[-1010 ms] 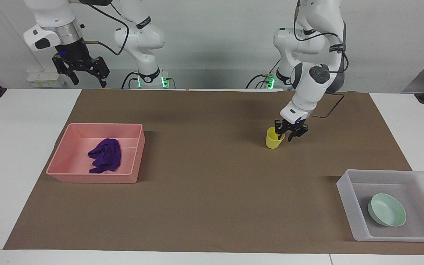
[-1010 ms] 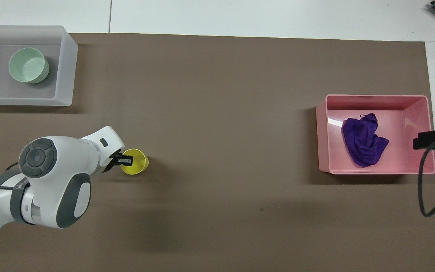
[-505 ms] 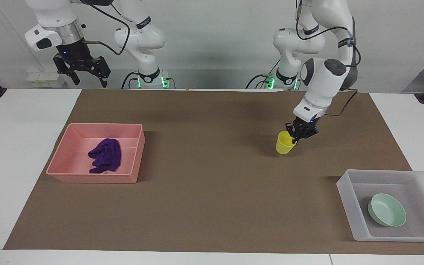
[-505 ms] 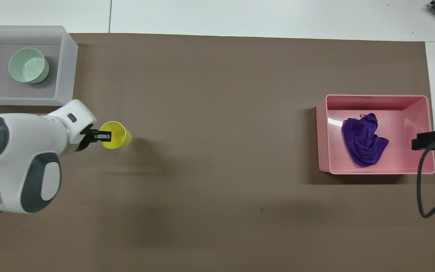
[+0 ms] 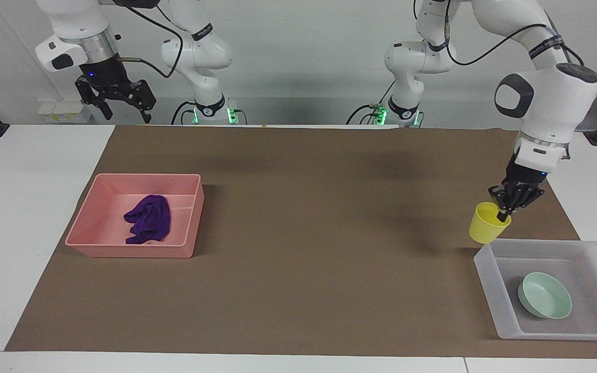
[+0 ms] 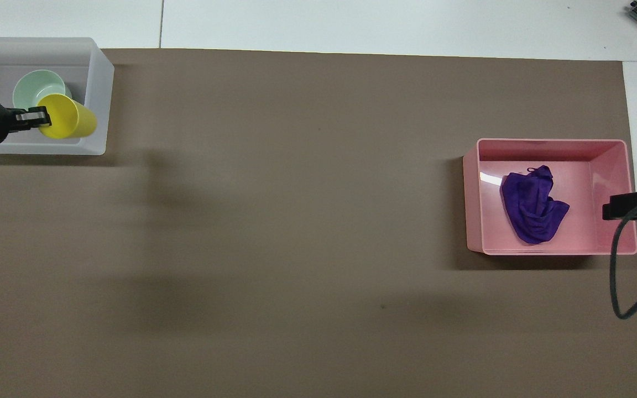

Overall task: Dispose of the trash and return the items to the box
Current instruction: 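Lift the yellow cup with the left gripper into the clear bin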

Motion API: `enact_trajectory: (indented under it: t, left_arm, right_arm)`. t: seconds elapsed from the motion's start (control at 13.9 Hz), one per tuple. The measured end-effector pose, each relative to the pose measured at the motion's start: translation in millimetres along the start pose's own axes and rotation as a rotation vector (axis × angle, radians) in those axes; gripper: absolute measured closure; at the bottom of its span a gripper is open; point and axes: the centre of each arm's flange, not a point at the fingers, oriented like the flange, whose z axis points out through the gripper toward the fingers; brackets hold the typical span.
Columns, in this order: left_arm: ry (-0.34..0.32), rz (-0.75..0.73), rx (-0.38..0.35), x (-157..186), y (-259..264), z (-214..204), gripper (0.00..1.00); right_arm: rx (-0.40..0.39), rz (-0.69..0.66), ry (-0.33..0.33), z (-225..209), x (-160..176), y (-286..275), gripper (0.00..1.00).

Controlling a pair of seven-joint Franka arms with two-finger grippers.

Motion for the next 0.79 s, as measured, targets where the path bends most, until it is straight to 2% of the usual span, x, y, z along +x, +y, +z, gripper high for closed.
enact_trajectory:
  t: [0.43, 0.65, 0.79]
  left_arm:
    - [0.019, -0.091, 0.068, 57, -85, 58, 0.97]
    - [0.0, -0.094, 0.091, 65, -119, 103, 0.97]
    - [-0.006, -0.09, 0.095, 62, -124, 118, 0.97]
  right_arm:
    - [0.0, 0.0, 0.0, 0, 0, 0, 0.0]
    - [0.0, 0.0, 0.0, 0, 0, 0, 0.0]
    - [0.0, 0.0, 0.0, 0, 0, 0, 0.0]
